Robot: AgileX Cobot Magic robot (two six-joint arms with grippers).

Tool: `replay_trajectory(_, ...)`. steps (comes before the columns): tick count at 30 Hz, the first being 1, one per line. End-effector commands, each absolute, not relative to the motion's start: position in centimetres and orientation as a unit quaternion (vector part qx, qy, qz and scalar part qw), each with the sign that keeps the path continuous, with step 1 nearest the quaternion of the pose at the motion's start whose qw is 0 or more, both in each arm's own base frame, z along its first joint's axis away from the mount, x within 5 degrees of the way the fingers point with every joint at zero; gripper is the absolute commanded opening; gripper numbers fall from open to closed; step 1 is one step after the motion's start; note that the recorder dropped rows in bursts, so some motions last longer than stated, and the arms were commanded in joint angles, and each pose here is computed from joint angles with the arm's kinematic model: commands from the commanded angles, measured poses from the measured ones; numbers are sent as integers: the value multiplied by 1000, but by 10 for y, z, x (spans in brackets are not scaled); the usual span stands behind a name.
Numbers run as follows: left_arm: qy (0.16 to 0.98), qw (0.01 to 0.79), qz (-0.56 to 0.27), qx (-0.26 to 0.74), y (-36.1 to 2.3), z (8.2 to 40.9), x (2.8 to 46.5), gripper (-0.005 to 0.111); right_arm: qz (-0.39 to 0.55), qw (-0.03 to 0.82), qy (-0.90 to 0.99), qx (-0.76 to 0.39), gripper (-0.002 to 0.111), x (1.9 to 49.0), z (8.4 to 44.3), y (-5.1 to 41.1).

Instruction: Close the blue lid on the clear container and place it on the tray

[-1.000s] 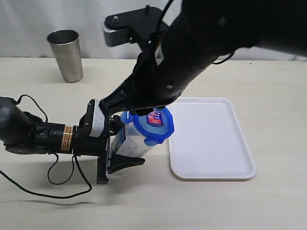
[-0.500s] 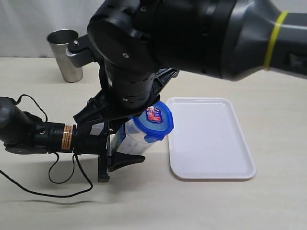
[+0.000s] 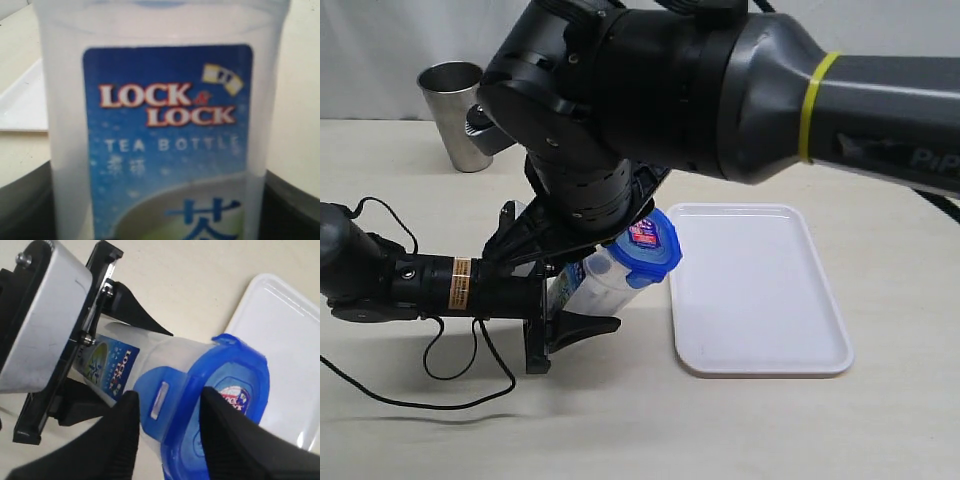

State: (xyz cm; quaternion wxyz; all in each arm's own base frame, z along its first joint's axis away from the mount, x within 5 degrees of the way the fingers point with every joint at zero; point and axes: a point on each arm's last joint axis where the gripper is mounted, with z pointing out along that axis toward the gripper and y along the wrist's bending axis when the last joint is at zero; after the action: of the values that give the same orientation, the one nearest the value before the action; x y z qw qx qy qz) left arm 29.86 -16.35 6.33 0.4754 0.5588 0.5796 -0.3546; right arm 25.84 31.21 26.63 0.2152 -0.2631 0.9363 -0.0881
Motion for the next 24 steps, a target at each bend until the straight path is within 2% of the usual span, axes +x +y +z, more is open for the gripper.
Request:
replay_trajectory(1,559,490,-372,556,-165,70,296,0,-118,159,936,-290,31,258,230,318)
replay_trajectory(6,560,492,-372,554,-165,70,297,0,-116,160,924,-327,31,254,223,326)
replay_trajectory(9,560,492,-372,554,-165,70,297,0,-106,170,922,-331,32,255,231,329)
replay_trajectory(24,560,492,-372,554,-165,70,297,0,-6,299,889,-347,32,240,333,310)
